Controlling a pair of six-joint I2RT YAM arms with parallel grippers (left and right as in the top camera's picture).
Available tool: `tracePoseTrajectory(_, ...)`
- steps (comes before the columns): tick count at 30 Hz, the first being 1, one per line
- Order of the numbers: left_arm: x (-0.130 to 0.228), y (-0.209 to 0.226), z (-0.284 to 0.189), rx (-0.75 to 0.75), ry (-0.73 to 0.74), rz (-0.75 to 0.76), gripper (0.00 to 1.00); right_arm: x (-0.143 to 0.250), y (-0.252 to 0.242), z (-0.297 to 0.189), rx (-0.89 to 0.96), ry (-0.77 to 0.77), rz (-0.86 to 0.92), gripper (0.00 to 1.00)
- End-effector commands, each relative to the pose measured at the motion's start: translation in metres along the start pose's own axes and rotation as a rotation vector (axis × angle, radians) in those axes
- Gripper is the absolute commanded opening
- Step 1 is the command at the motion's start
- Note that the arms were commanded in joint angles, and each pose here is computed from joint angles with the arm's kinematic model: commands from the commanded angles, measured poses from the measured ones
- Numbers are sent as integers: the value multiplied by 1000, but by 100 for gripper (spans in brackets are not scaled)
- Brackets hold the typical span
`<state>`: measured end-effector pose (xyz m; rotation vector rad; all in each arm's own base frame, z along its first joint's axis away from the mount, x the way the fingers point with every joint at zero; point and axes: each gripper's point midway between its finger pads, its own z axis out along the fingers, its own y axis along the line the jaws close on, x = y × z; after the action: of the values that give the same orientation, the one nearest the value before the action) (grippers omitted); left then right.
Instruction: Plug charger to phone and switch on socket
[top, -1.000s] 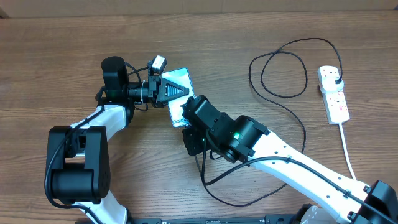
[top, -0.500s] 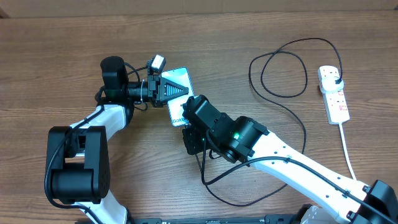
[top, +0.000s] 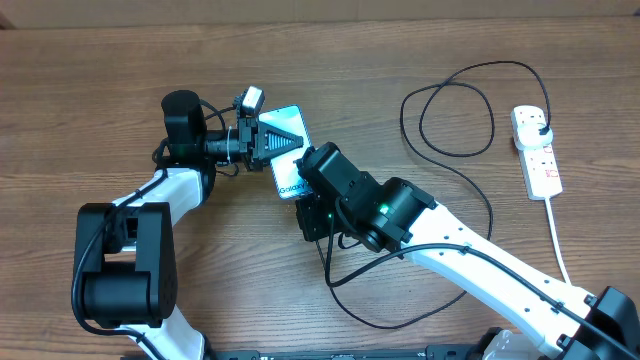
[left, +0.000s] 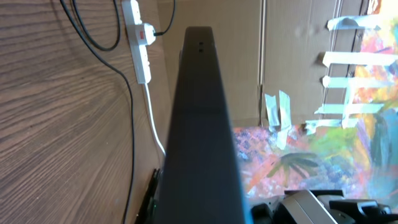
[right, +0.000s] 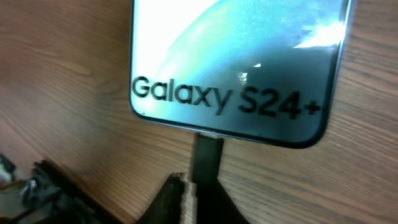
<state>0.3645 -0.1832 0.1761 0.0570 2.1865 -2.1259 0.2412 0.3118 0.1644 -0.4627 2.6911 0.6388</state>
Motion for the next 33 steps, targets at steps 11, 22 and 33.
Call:
tracePoseTrajectory(11,14,-3,16,9,60,-80,4,-19,9,-42,-28,-64,-2,57)
tracePoseTrajectory(22,-5,-6,77,-76,-47,-41,4,-17,-6,-156,2,-325,-8,92)
tracePoseTrajectory(33,-14,-24,119,-211,26,289,9,29,-59,-233,118,-461,146,100)
